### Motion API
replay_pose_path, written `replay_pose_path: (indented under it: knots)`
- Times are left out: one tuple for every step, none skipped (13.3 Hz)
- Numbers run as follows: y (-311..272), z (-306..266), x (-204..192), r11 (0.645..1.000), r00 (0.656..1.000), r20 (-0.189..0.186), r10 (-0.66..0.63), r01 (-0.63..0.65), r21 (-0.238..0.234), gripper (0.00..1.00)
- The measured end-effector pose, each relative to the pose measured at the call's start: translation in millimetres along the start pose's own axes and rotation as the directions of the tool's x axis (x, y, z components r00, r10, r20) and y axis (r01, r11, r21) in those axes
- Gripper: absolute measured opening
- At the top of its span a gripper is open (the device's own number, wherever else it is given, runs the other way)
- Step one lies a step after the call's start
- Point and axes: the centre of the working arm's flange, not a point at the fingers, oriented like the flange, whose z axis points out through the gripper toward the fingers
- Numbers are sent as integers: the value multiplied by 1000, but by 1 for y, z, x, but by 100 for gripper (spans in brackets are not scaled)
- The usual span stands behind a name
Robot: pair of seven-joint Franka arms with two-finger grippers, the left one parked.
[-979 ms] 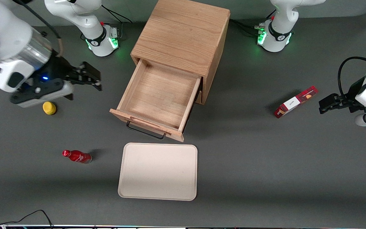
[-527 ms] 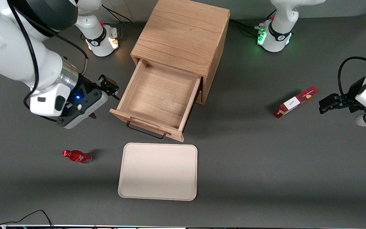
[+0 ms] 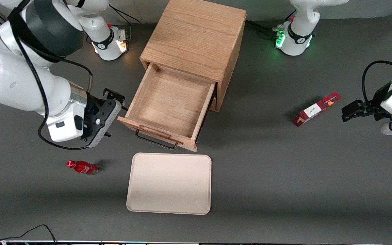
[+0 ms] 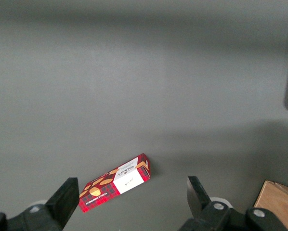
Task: Close top drawer
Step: 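Move the right gripper toward the open drawer's black handle, then press the right gripper against the drawer front beside the handle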
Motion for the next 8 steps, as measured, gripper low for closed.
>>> replay_pose_path:
  knots:
    - [8,10,0,1000,1000,7,-11,11,16,100]
    - [16,23,1,999,1000,18,-21,21,35,100]
    - [24,38,2,998,999,30,-23,22,57,100]
    - [32,57,4,996,999,42,-21,18,88,100]
    - [40,76,6,993,999,50,-17,11,117,100]
    - [48,95,9,990,998,54,-12,4,139,100]
    - [55,112,10,987,998,62,-7,-4,163,100]
    - [60,128,12,982,998,69,-2,-11,188,100]
